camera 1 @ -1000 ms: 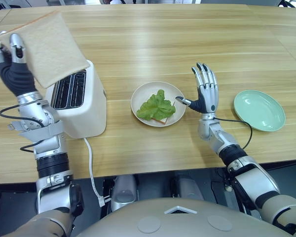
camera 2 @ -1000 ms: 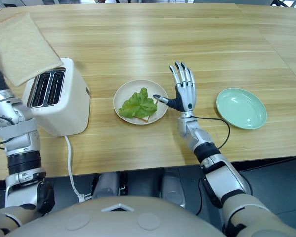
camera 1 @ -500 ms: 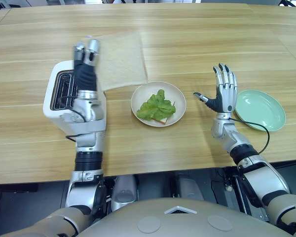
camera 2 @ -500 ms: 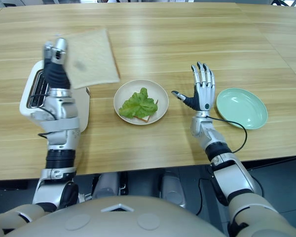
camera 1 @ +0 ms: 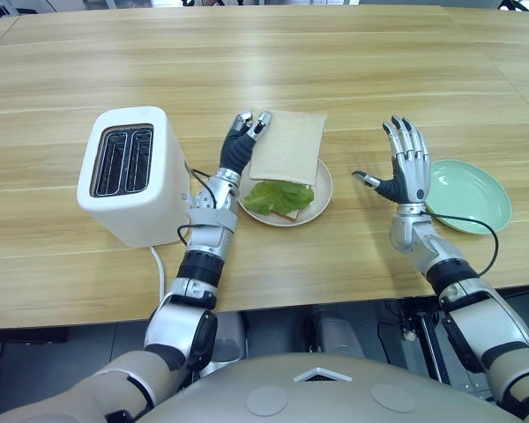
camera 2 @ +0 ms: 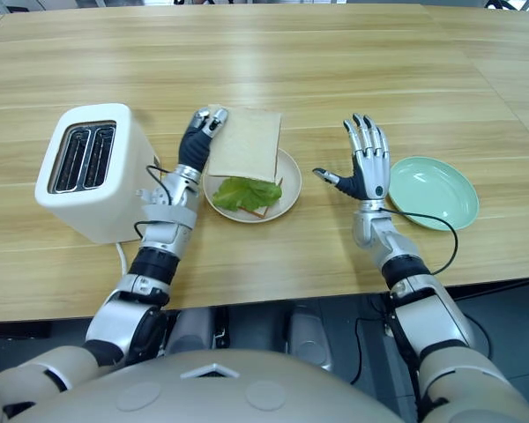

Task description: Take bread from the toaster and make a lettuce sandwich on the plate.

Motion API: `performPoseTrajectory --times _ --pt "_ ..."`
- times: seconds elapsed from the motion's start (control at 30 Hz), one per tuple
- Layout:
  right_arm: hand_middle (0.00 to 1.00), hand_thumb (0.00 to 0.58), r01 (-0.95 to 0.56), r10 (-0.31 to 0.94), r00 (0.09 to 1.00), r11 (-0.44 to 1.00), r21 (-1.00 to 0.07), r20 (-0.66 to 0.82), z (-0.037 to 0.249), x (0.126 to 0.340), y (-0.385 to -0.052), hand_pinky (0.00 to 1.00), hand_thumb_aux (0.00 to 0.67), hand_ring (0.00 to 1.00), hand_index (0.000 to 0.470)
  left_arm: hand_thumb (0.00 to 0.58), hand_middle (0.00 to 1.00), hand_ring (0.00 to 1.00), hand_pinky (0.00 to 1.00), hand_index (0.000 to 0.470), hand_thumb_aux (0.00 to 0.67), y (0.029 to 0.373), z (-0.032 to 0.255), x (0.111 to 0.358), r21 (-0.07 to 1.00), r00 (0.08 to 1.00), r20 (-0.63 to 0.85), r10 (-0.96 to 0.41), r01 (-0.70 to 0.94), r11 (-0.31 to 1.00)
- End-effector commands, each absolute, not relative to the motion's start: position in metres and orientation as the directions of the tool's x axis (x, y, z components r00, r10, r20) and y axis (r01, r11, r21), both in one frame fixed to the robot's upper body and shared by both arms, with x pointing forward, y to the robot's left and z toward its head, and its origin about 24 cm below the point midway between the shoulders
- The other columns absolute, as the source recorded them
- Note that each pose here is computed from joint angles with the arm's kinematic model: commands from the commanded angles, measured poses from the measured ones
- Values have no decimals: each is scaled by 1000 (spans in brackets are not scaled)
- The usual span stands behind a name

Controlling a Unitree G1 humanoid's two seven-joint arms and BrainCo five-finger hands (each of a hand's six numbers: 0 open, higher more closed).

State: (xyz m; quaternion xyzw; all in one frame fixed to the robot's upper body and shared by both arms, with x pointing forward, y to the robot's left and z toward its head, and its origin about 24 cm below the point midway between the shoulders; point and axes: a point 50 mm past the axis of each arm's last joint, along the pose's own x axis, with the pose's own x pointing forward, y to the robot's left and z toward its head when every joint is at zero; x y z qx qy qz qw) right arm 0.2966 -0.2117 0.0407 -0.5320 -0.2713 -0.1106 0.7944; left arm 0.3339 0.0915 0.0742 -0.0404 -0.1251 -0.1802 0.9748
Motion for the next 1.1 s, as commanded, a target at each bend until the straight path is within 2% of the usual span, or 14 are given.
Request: performPoseTrajectory --times 0.03,0.23,0.4,0.67,0.83,1.0,1.1 --pt "0 0 407 198 810 489 -772 552 52 289 -207 0 0 0 0 580 1000 1000 1000 460 670 88 57 342 -13 912 167 -374 381 924" --pt "0 0 280 362 748 589 -758 557 70 272 -186 0 0 0 0 580 1000 1000 1000 460 670 86 42 347 1 922 76 -380 381 925" --pt "0 0 138 490 680 644 -753 545 81 256 -164 0 0 0 0 580 1000 1000 1000 460 670 88 31 348 52 930 -2 -367 367 929" --pt "0 0 -99 669 617 588 -803 414 74 242 -133 0 0 0 0 580 1000 1000 1000 460 670 90 18 345 101 934 -92 -345 353 930" --pt "0 0 -207 734 627 479 -853 260 49 248 -117 0 0 0 0 580 1000 1000 1000 460 670 94 12 345 137 939 -132 -318 335 932" --pt "0 0 -193 675 728 370 -909 120 20 280 -113 0 0 0 0 580 1000 1000 1000 460 670 95 5 342 164 935 -181 -304 334 928" --pt "0 0 -191 661 747 314 -930 70 10 292 -108 0 0 0 0 580 1000 1000 1000 460 670 95 4 342 172 935 -194 -298 331 928"
